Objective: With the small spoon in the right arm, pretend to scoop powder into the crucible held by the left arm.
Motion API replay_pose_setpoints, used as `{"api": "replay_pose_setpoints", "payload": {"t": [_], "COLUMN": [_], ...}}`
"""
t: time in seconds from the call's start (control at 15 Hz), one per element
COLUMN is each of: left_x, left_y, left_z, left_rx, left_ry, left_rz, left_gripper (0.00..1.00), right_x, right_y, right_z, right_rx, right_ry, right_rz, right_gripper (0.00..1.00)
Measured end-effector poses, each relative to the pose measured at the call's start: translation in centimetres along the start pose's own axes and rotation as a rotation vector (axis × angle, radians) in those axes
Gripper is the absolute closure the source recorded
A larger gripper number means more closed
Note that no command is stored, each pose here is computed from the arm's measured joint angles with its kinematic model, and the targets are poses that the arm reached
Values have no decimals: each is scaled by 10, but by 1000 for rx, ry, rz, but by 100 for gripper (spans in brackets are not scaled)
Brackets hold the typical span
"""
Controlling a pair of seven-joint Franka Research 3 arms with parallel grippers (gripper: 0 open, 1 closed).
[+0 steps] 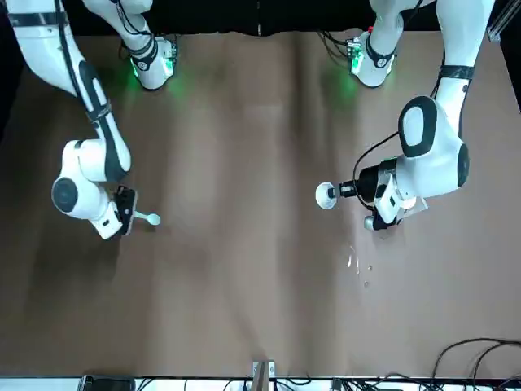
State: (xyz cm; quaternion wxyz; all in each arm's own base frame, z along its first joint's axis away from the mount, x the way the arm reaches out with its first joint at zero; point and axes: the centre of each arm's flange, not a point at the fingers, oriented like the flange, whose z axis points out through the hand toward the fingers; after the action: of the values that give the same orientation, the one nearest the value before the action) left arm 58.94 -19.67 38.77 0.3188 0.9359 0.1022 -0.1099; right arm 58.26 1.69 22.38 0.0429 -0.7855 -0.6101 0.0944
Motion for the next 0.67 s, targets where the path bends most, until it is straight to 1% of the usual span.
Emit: {"api": "replay_pose_setpoints", "payload": {"t": [0.2, 0.33, 0.47, 0.67], "left_x": [1, 3, 5, 6], "left_y": [4, 3, 1, 1], "left_z": [-4, -7, -11, -13], "left_rx": [-5, -7, -10, -12], "left_ry": [9, 14, 21, 24], "left_rz": [5, 3, -3, -7], "left_gripper": [93, 93, 93, 93], "right_x": [80, 132, 174, 226], "right_y": [-33, -58, -83, -121], "right_z": [-16, -23, -27, -39], "right_rx": [33, 40, 58, 108], "right_ry": [-28, -38, -46, -57], "right_rz": [122, 207, 287, 390], "right_gripper": [75, 75, 75, 75]}}
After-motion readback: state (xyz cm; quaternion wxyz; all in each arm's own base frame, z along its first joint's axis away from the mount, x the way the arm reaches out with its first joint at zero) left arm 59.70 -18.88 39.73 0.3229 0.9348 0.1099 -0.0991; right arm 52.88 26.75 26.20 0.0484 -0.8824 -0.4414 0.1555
